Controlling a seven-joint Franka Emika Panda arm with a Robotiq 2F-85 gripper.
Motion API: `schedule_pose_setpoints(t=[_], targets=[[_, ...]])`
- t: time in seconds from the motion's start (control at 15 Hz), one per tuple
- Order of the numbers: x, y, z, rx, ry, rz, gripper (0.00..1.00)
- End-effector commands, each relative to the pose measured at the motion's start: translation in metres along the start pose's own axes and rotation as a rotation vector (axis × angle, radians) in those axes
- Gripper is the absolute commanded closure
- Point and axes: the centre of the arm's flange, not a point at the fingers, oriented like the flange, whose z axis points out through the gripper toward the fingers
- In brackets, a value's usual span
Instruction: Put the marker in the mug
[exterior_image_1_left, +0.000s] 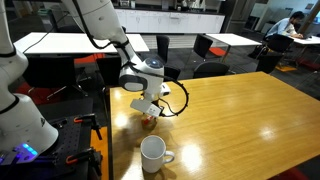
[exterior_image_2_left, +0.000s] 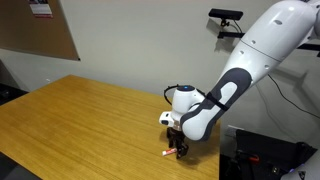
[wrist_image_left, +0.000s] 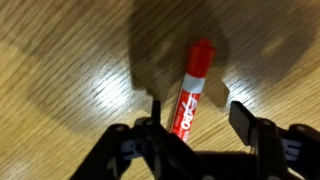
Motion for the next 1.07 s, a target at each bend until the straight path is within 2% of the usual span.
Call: schedule_pose_setpoints(t=[0.0, 0.33, 0.4, 0.53, 1.0], targets=[[0.001, 0.005, 0.001, -0.001, 0.003, -0.019, 0.56], [0.001, 0.006, -0.003, -0.011, 0.01, -0.014, 0.95], [0.002, 0.005, -0.004, -0.016, 0.01, -0.012, 0.99], [0.003, 0.003, -0.007, -0.031, 0.01, 0.003, 0.95], [0.011, -0.002, -0.027, -0.142, 0.054, 0.011, 0.95]])
